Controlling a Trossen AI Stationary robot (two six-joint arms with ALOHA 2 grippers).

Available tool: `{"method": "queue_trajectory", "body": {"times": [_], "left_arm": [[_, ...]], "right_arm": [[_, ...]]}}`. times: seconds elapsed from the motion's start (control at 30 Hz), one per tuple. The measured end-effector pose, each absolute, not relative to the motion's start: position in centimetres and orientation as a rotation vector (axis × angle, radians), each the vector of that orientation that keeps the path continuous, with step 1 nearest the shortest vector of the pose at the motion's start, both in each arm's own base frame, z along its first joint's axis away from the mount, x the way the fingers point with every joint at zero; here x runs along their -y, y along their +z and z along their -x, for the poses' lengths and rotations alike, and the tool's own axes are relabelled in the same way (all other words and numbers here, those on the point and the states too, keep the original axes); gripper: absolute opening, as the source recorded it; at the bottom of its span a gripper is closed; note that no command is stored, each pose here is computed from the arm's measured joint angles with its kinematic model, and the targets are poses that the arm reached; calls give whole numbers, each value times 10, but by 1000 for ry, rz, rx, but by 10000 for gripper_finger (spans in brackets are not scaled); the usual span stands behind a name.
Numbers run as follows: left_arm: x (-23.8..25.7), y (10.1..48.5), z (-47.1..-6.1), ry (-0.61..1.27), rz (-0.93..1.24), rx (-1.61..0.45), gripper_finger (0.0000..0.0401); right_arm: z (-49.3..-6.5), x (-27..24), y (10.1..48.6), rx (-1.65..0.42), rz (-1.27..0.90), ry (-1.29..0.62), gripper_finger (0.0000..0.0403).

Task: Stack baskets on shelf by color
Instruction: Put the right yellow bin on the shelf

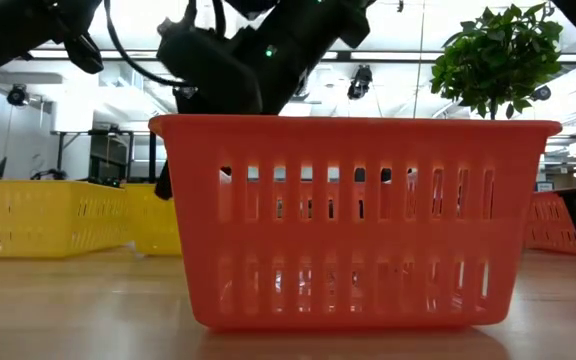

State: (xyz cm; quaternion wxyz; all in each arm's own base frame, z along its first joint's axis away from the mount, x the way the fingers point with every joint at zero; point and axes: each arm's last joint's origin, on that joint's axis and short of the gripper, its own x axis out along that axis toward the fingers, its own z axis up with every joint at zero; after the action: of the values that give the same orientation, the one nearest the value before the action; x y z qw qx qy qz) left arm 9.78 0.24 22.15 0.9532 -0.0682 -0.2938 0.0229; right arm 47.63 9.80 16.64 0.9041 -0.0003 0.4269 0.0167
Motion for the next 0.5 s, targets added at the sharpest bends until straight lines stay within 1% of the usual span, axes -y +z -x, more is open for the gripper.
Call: {"method": "queue_trajectory", "body": {"times": [0.07,0.13,0.37,0.4,0.5], "left_arm": [[-2,222,-98,47,139,598,0],[-2,221,-98,47,139,597,0],[-2,221,-98,47,139,596,0],[-2,222,-98,47,139,596,0],[-2,221,-98,47,139,596,0]], "right_arm": [[-477,-97,163,-889,3,32,172],[-477,-97,163,-891,9,34,143],[-477,-98,163,-889,36,49,24],[-477,-98,163,-888,43,52,17],[-476,-98,168,-878,53,58,15]]}}
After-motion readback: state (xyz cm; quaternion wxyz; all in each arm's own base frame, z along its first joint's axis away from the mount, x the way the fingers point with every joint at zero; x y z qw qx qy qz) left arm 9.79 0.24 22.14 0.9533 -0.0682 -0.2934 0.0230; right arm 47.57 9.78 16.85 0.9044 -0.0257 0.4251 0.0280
